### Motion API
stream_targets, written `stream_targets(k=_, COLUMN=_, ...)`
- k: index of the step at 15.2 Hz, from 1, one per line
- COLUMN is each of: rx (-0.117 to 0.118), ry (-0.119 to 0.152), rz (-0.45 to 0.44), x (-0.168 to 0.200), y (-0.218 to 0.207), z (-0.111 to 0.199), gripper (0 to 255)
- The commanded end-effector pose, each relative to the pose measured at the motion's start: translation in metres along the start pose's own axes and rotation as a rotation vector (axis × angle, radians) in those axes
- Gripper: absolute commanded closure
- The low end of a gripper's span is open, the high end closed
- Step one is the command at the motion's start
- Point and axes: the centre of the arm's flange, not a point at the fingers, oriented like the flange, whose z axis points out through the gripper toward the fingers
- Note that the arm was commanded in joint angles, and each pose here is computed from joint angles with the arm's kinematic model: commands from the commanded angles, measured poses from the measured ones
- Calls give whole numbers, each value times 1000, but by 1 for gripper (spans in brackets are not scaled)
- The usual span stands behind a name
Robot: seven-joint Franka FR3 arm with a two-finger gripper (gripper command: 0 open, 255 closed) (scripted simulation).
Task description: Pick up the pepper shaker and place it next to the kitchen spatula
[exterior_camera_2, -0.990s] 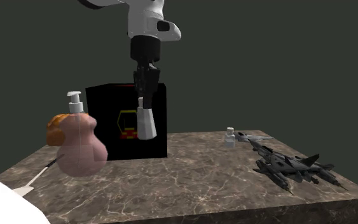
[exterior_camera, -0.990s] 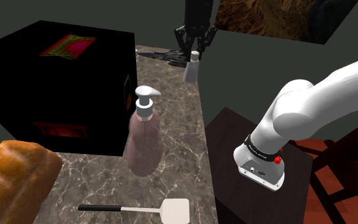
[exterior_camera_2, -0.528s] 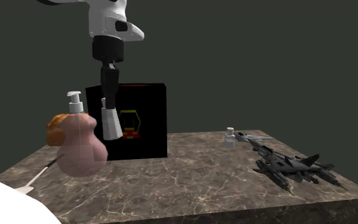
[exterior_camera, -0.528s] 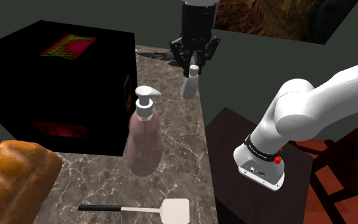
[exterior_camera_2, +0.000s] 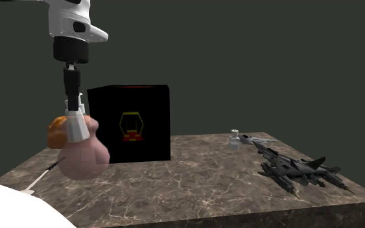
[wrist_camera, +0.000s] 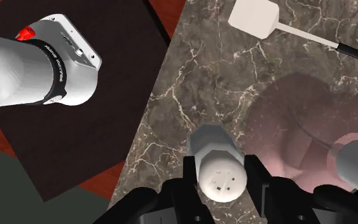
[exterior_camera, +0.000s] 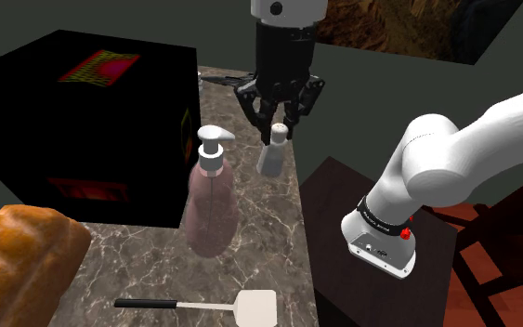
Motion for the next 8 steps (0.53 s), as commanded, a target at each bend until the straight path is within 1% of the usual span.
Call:
stream_targets(k=1, rx=0, ry=-1, rz=1, x=-25, y=-13, z=1, gripper=255)
stream_targets(k=4, rx=0, ry=-1, rz=1, x=-59, y=-33, z=2, gripper=255)
stream_targets(k=5, rx=0, ry=-1, rz=1, x=-78, y=-44, z=3, gripper=255)
stream_targets(k=8, rx=0, ry=-1, rz=1, x=-76, y=-45, z=19, gripper=255)
